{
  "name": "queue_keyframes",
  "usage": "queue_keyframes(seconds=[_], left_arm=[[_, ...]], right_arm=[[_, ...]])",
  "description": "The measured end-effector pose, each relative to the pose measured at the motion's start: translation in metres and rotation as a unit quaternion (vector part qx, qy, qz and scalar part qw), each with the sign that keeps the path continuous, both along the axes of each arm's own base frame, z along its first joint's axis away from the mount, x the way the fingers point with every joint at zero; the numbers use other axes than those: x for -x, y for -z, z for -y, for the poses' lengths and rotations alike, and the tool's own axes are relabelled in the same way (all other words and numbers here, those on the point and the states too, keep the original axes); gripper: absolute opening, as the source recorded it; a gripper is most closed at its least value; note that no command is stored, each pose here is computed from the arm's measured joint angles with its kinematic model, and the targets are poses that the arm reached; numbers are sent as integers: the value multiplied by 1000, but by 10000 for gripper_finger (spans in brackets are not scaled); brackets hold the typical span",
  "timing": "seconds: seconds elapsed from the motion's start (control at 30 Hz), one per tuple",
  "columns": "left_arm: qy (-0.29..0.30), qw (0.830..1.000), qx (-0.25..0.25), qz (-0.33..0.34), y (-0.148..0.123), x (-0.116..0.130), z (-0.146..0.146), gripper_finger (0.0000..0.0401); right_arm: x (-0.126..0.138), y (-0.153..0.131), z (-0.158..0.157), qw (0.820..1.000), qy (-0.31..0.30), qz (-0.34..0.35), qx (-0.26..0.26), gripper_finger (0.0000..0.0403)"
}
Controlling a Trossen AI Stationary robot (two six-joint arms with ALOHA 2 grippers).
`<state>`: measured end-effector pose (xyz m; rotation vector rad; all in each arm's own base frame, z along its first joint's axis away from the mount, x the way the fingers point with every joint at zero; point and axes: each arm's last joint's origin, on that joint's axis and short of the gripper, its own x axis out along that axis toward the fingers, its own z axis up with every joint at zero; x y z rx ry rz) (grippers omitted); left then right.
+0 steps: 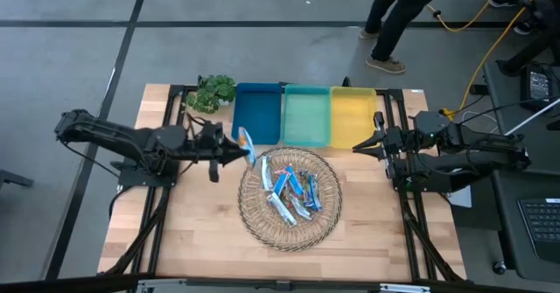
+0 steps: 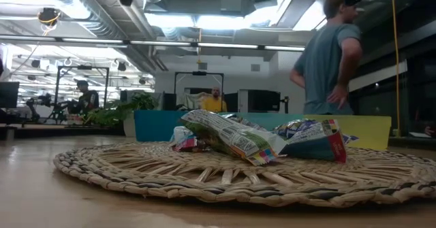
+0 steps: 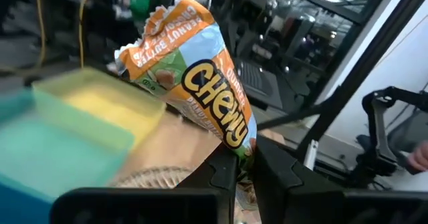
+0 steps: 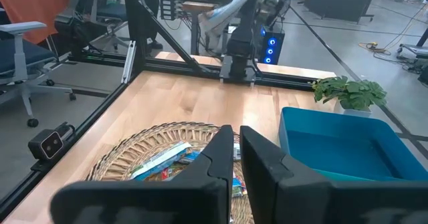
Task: Pick and place Granola Bars by type
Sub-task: Put the yellow granola bar into the blue bin
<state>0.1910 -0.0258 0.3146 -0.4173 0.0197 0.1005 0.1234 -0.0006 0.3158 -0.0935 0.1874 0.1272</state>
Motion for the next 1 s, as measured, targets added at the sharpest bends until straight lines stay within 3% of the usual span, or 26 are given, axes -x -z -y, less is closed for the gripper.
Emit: queue_keyframes(seconds=[0.17,0.3,0.6,0.8,1.0], left_arm=[[2,999,-49,8,-21,11,-12,27],[10,995,-91,-28,-48,17,-21,27],[-45,985,-135,-97,-101,35,-43,27],[-96,976,-136,-140,-111,34,-64,27],[-101,968,-123,-194,-99,13,-94,27]], right_arm=[[0,0,0,1000,0,0,0,32],[0,0,0,1000,0,0,0,32],[0,2,0,1000,0,-8,0,32],[0,2,0,1000,0,-8,0,32],[0,2,0,1000,6,-8,1,32]])
